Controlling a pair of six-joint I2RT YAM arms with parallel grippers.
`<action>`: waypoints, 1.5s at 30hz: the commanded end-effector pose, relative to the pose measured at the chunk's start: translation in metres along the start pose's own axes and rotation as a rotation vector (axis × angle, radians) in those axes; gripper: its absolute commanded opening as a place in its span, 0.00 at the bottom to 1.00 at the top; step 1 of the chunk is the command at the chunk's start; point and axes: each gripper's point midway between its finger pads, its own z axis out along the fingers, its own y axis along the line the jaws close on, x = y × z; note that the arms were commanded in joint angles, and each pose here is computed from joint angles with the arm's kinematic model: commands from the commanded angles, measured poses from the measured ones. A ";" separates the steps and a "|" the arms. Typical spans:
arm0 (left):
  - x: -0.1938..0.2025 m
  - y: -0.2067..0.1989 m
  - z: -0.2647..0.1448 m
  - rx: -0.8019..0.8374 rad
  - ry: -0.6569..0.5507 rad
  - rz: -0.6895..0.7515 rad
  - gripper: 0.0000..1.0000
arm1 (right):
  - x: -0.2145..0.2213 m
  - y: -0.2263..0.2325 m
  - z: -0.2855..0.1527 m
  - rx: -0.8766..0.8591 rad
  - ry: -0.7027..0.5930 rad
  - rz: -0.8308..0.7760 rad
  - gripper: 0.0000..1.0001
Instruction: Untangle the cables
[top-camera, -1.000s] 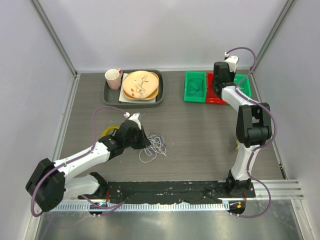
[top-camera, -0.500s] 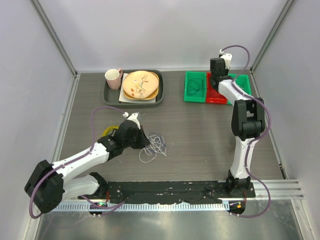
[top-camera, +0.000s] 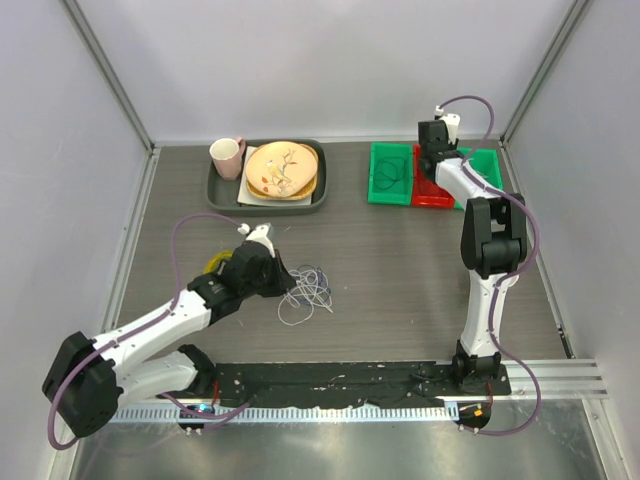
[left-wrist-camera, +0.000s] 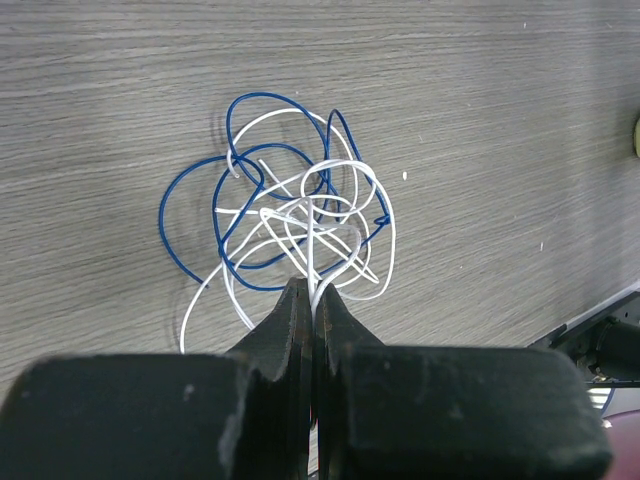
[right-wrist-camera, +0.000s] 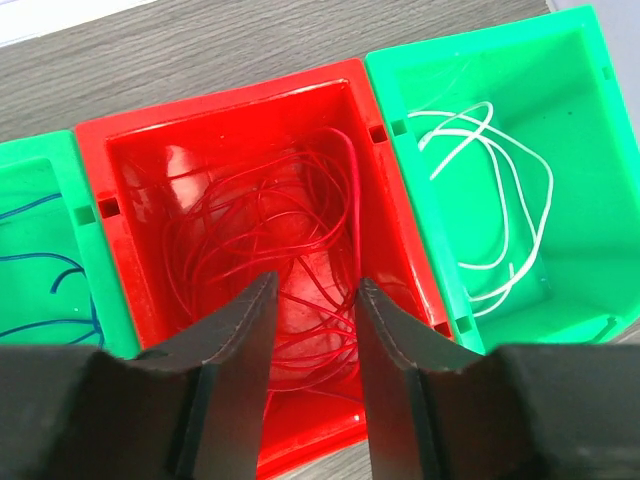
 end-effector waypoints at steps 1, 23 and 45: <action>-0.006 0.001 -0.005 -0.006 -0.034 -0.014 0.00 | -0.047 -0.008 -0.030 -0.010 -0.101 0.053 0.47; -0.040 -0.018 -0.028 0.026 -0.125 0.025 0.00 | -0.063 0.090 -0.335 -1.305 -0.345 -0.095 0.91; -0.002 0.002 -0.046 0.082 -0.100 -0.025 0.00 | 0.174 0.127 -0.346 -1.147 -0.042 0.121 0.89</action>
